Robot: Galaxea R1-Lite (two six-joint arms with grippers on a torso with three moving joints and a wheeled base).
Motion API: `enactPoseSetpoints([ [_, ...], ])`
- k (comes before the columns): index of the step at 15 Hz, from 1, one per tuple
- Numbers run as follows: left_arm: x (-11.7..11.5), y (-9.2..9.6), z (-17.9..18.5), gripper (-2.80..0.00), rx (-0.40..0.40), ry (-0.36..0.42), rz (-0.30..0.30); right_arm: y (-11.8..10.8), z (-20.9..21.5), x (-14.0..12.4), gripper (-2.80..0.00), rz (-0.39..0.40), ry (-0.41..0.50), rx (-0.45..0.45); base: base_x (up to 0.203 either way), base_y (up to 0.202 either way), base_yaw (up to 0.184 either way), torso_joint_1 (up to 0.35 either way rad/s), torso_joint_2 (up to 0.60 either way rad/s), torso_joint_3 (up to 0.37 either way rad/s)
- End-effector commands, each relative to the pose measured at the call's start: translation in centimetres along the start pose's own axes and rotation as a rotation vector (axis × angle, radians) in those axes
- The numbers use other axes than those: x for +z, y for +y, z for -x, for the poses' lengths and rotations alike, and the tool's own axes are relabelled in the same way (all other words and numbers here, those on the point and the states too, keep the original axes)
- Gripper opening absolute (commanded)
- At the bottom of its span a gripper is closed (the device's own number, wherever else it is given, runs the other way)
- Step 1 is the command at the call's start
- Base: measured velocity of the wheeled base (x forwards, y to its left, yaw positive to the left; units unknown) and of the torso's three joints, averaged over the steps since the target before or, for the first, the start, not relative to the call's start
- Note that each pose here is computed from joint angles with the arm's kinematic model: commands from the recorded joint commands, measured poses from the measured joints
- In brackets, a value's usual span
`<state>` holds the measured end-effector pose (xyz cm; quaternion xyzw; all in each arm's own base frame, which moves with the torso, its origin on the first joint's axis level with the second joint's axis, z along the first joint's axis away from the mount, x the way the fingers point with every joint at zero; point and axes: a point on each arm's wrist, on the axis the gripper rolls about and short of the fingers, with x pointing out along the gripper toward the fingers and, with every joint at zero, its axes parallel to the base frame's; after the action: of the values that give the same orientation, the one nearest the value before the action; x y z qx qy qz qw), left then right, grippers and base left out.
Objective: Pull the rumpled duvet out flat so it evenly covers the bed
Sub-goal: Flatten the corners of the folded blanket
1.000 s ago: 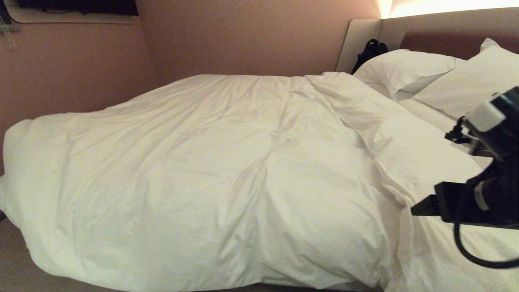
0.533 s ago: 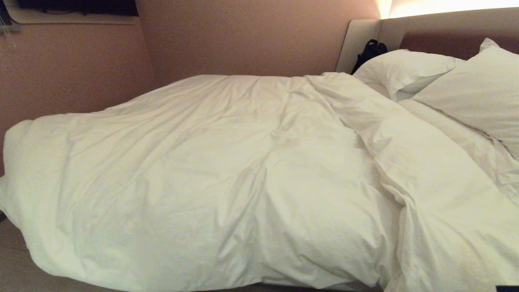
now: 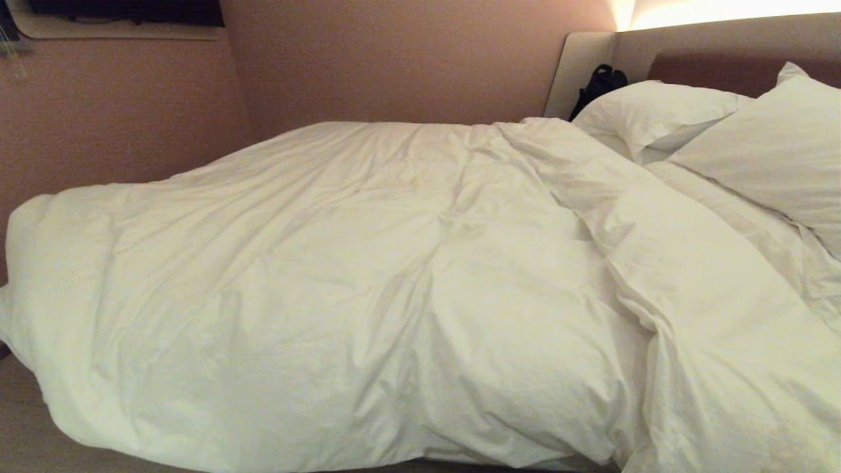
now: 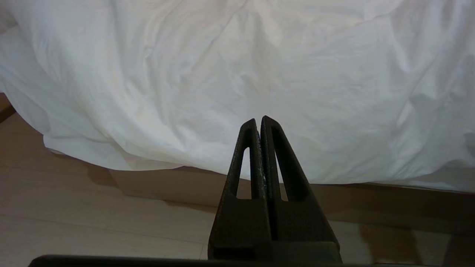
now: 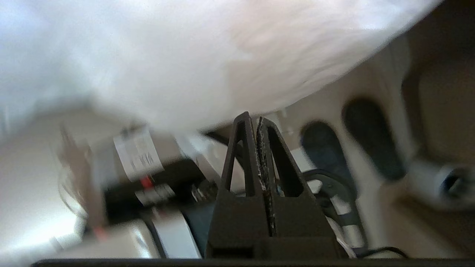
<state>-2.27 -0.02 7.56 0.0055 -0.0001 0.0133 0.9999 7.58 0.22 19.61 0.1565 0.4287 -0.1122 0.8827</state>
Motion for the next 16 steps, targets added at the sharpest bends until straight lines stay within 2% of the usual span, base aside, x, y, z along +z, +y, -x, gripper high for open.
enactPoseSetpoints([
  [1, 0.0, 0.0, 0.0, -2.8, 0.001, 0.001, 0.0, 0.2, -2.5, 2.2, -2.8, -0.198, -0.024, -0.037, 0.0, 0.0, 0.0, 0.0, 0.0, 0.0],
  [2, 0.0, 0.0, 0.0, -2.8, 0.001, -0.001, 0.0, -0.3, -3.4, 2.8, -2.8, -0.253, -0.014, -0.043, 0.0, 0.0, 0.0, 0.0, 0.0, 0.0],
  [5, 0.0, 0.0, 0.0, -2.8, 0.0, 0.0, 0.0, -2.2, -4.9, 4.0, -2.8, -0.398, 0.016, 0.036, 0.0, 0.0, 0.0, 0.0, 0.0, 0.0],
  [9, 0.0, 0.0, 0.0, -2.8, -0.001, 0.0, 0.0, -4.2, -5.5, 4.5, -2.8, -0.5, 0.025, 0.036, 0.0, 0.0, 0.0, 0.0, 0.0, 0.0],
  [11, 0.0, 0.0, 0.0, -2.8, 0.001, 0.0, 0.0, -5.4, -5.7, 4.7, -2.8, -0.569, 0.019, 0.008, 0.0, 0.0, 0.0, 0.0, 0.0, 0.0],
  [16, 0.0, 0.0, 0.0, -2.8, 0.001, 0.0, 0.0, -11.0, -9.4, 5.5, -2.8, -0.778, 0.111, -0.023, 0.0, 0.0, 0.0, 0.0, 0.0, 0.0],
])
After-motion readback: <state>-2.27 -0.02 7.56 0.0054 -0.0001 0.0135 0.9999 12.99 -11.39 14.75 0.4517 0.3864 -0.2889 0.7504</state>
